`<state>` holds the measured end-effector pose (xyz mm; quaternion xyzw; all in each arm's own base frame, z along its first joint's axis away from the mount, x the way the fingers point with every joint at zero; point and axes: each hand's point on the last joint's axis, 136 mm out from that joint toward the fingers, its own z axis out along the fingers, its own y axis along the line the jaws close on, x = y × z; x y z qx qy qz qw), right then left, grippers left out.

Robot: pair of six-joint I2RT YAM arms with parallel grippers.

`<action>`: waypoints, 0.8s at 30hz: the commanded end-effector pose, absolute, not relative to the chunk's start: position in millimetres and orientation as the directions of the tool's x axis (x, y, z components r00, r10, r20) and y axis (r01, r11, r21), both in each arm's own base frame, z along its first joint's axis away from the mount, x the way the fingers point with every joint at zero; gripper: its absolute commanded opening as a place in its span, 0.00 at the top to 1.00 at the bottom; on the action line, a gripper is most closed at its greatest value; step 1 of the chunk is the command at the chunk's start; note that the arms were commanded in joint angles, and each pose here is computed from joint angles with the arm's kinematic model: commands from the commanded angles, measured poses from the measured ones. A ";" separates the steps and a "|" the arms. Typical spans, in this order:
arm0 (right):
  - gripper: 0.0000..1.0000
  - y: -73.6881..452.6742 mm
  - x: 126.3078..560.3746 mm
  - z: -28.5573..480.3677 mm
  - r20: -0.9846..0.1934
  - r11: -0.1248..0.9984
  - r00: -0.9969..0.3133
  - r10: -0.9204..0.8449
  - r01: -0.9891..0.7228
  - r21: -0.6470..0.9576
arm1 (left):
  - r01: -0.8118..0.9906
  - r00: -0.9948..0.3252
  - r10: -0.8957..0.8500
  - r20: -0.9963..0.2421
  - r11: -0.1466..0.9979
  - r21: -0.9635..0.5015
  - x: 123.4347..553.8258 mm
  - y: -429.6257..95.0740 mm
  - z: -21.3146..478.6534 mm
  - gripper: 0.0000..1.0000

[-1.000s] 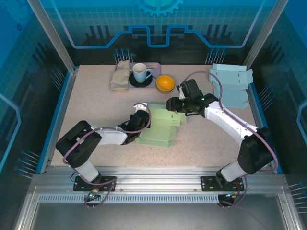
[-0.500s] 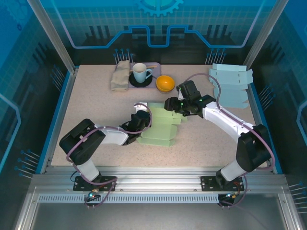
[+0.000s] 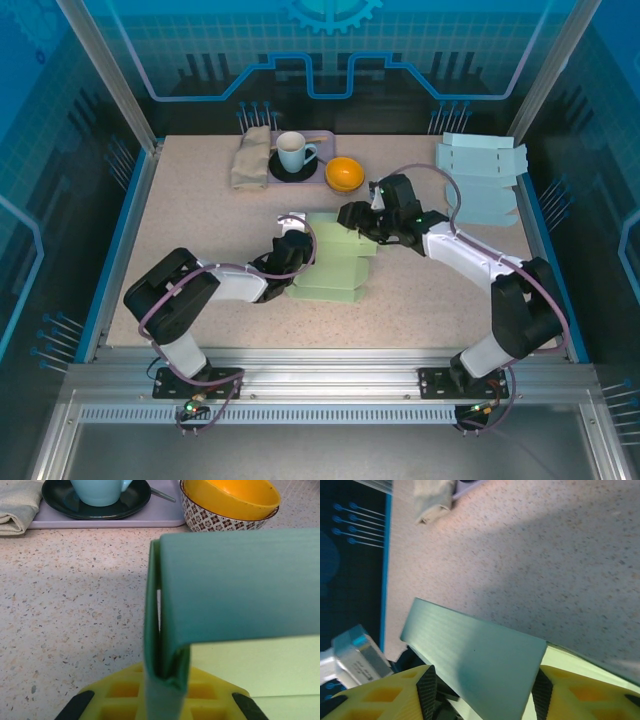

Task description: Fold the paper box

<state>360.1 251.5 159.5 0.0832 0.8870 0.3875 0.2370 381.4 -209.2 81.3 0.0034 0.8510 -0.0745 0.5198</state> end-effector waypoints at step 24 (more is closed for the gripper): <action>0.69 187.3 330.2 132.2 -0.481 0.853 -0.869 0.119 -0.158 0.497 | 0.000 -0.486 -0.081 -0.870 0.996 -0.093 394.7 -207.6 78.3 1.00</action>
